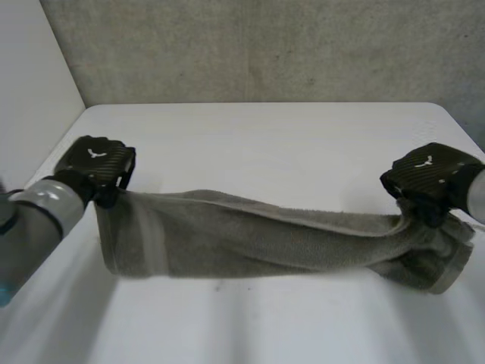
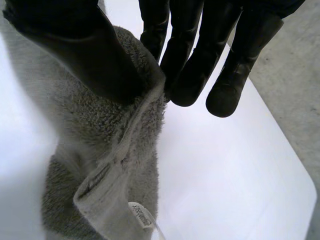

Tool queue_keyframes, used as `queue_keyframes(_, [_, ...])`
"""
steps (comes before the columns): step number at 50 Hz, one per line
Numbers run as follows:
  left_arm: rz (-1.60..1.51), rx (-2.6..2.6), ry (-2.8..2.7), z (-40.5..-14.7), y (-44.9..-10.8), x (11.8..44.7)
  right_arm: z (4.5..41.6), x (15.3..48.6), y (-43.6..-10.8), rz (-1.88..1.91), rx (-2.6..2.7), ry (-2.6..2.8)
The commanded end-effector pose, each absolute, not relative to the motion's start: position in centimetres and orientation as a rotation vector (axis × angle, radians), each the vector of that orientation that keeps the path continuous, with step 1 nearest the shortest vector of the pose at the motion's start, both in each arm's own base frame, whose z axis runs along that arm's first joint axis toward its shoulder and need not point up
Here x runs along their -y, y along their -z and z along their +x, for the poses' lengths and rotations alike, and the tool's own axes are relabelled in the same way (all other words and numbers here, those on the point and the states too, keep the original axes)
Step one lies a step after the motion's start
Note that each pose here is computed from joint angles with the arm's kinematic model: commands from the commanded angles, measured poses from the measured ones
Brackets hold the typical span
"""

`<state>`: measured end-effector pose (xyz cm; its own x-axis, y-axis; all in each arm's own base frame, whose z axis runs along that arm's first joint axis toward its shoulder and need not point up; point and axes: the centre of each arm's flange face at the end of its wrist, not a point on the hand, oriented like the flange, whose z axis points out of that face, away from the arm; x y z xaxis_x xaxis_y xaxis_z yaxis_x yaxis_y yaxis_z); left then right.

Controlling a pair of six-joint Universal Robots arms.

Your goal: Fold the towel.

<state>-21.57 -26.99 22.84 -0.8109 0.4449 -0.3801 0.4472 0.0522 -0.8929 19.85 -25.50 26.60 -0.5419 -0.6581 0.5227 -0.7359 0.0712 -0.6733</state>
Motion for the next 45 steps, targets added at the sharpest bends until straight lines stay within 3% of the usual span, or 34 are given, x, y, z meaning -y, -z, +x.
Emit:
queue_keyframes(1, [0.933,-2.183,2.066,-23.8,-23.8,33.4,23.0,31.5,-27.5,1.317,2.047,-1.800])
queue_keyframes(5, [0.858,-2.037,2.251,-24.9,-27.4,36.2,24.2,34.4,-31.5,1.108,1.867,-2.073])
queue_keyframes(7, [0.689,-1.867,2.491,-25.1,-32.7,38.1,24.1,36.5,-36.5,0.831,1.639,-2.350])
queue_keyframes(8, [0.688,-1.866,2.492,-25.1,-32.7,38.1,24.1,36.5,-36.5,0.830,1.637,-2.351])
queue_keyframes(10, [0.448,-1.690,2.712,-24.5,-37.8,38.9,23.4,37.1,-40.9,0.581,1.412,-2.558])
queue_keyframes(11, [0.447,-1.689,2.713,-24.5,-37.8,38.9,23.4,37.1,-41.0,0.580,1.411,-2.559])
queue_keyframes(13, [0.249,-1.540,2.866,-23.4,-41.6,39.0,23.0,36.2,-43.7,0.474,1.283,-2.649])
queue_keyframes(16, [0.214,-1.505,2.904,-23.2,-42.5,38.8,23.0,35.7,-43.9,0.485,1.293,-2.641])
queue_keyframes(19, [0.223,-1.540,2.891,-23.1,-42.4,38.4,23.3,35.3,-42.4,0.575,1.431,-2.563])
queue_keyframes(24, [0.276,-1.739,2.766,-23.0,-38.7,38.4,24.3,34.6,-38.0,0.803,1.720,-2.403])
queue_keyframes(26, [0.336,-1.869,2.686,-23.1,-35.8,38.0,24.8,34.2,-34.7,0.934,1.881,-2.294])
queue_keyframes(35, [0.477,-2.177,2.453,-23.0,-26.6,36.6,25.3,33.8,-26.8,1.150,2.062,-2.057])
queue_keyframes(37, [0.509,-2.236,2.372,-22.8,-23.4,35.8,25.8,33.6,-23.1,1.231,2.114,-1.971])
queue_keyframes(38, [0.509,-2.236,2.372,-22.8,-23.3,35.8,25.8,33.6,-23.1,1.231,2.114,-1.970])
queue_keyframes(40, [0.565,-2.242,2.300,-22.6,-20.7,35.2,26.2,33.3,-19.2,1.297,2.165,-1.883])
queue_keyframes(43, [0.594,-2.245,2.261,-22.5,-19.4,35.0,26.3,33.0,-17.2,1.331,2.188,-1.837])
queue_keyframes(45, [0.635,-2.252,2.186,-21.9,-17.8,34.6,26.4,32.6,-14.2,1.378,2.217,-1.748])
